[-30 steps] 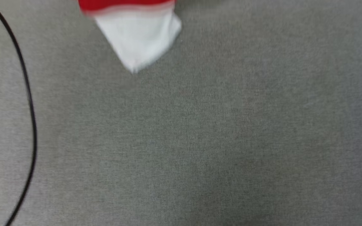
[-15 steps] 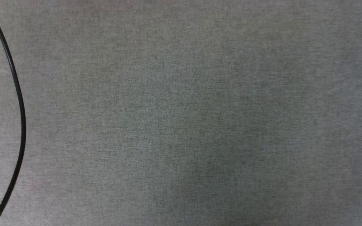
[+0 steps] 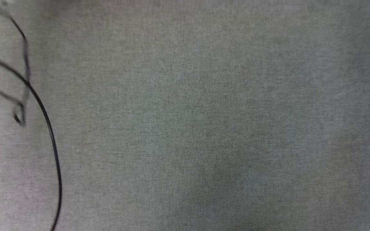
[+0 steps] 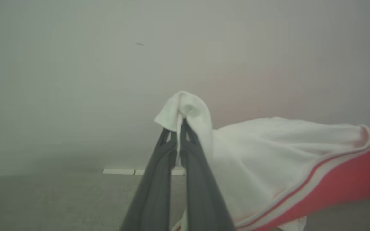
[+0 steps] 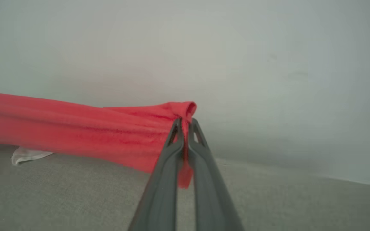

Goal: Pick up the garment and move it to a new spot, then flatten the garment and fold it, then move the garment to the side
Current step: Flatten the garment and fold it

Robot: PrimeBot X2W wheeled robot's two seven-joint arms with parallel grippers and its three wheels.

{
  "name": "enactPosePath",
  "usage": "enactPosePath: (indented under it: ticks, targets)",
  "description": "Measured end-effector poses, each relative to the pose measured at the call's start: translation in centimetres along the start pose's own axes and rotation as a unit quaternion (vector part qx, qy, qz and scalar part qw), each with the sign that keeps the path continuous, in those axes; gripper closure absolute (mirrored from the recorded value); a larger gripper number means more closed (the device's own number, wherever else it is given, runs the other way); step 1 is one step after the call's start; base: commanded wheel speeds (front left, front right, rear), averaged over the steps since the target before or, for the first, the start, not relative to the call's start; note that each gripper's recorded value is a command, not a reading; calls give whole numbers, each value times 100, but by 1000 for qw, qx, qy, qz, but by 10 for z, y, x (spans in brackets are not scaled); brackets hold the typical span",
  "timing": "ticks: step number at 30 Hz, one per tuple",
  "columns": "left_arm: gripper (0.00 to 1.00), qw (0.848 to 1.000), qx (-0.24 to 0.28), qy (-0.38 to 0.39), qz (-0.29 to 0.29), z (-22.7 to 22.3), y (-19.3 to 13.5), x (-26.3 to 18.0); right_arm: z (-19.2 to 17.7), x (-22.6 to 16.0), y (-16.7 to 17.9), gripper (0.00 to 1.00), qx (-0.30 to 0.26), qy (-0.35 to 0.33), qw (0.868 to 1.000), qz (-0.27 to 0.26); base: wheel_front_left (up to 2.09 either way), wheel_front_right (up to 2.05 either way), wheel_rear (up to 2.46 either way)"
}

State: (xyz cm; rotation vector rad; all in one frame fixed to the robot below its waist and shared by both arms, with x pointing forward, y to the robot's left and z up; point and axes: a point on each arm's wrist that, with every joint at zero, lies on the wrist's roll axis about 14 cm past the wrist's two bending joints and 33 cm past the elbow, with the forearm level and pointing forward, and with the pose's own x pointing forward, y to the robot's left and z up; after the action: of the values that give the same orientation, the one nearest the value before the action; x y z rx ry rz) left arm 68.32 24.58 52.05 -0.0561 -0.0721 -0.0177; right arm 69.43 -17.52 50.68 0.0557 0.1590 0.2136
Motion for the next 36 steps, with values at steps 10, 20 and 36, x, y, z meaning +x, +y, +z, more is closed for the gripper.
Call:
enactPosePath:
  ticks: [10,20,36]
  targets:
    - [100,994,-47,99,16,-63,7,-116,-69,-85,-3,100,40,61,997,-11,0,0,0]
    - [100,983,-77,162,41,-80,12,-228,-104,-175,2,100,68,91,993,-18,0,0,0]
    - [100,966,-105,221,87,-69,10,-362,-135,-298,22,100,100,115,988,-30,0,0,0]
